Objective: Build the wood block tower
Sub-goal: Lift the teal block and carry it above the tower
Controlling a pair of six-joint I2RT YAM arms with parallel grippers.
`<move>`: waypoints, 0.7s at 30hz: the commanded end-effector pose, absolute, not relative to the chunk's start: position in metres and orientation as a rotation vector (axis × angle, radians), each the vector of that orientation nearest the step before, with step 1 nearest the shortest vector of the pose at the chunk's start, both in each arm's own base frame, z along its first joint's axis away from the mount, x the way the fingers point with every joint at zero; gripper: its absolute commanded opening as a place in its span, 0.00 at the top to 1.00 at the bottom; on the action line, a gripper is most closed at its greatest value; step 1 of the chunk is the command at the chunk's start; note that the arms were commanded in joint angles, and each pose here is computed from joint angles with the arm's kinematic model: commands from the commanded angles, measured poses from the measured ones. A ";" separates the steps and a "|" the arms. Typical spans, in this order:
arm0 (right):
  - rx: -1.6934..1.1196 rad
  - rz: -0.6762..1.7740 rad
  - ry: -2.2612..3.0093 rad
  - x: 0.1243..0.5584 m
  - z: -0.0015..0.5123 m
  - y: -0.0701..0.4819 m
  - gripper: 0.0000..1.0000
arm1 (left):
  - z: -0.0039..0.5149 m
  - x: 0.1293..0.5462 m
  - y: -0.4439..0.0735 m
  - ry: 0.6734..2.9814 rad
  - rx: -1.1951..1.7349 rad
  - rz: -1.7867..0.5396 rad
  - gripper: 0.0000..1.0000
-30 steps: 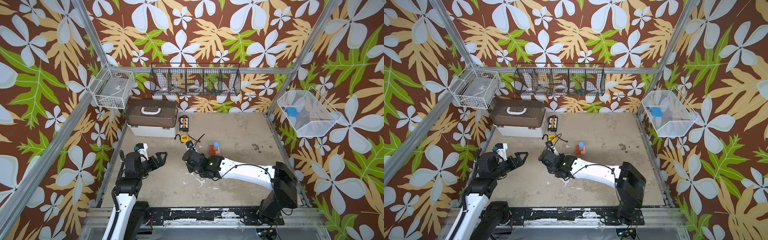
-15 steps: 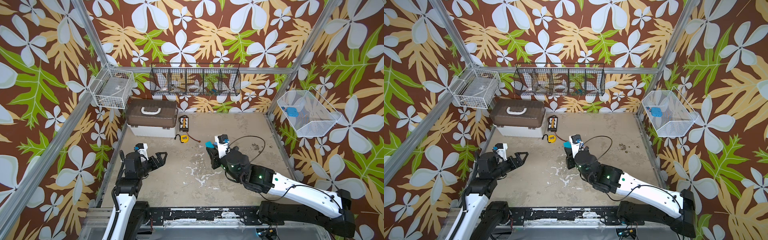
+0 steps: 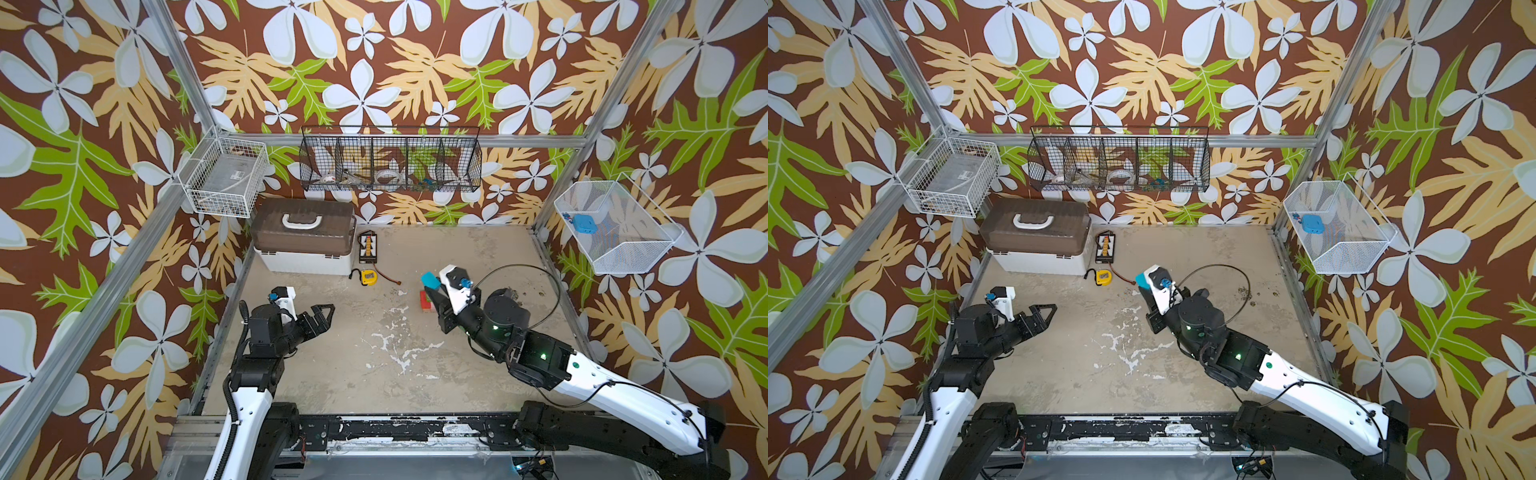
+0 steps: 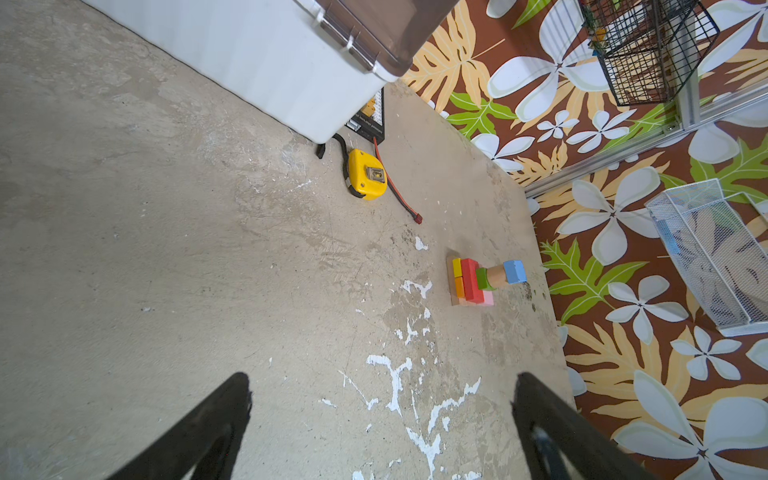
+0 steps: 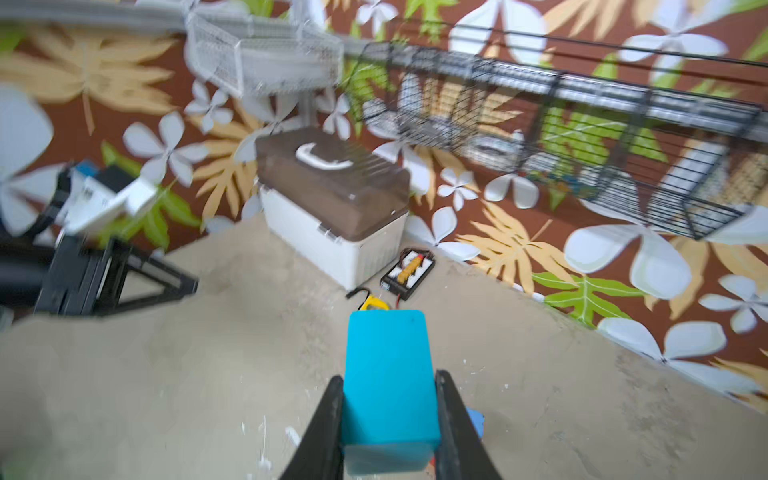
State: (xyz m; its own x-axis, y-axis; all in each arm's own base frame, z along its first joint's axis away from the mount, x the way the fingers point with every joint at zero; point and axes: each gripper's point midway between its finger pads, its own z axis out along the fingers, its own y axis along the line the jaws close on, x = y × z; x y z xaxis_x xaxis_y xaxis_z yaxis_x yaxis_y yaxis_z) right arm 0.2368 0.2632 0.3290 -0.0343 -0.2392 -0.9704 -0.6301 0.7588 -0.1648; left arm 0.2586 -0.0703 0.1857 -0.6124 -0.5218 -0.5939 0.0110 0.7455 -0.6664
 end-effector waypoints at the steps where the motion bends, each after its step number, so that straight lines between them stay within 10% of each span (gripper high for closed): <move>1: -0.959 0.339 1.436 0.225 0.337 0.289 1.00 | 0.191 0.260 -0.072 2.087 -0.351 -0.820 0.00; 21: -1.970 0.190 1.762 0.305 0.232 0.234 1.00 | 0.195 0.255 -0.087 2.079 -0.283 -0.900 0.00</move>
State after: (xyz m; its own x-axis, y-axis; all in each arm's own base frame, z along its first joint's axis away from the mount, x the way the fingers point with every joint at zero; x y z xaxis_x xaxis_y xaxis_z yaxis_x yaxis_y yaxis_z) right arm 0.3389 0.2466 0.2581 0.0827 -0.8551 -0.5118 -0.9147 0.1387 -0.3796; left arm 0.2565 -0.0781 0.1894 -0.6209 -0.5077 -0.5973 0.0563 0.7311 -0.6800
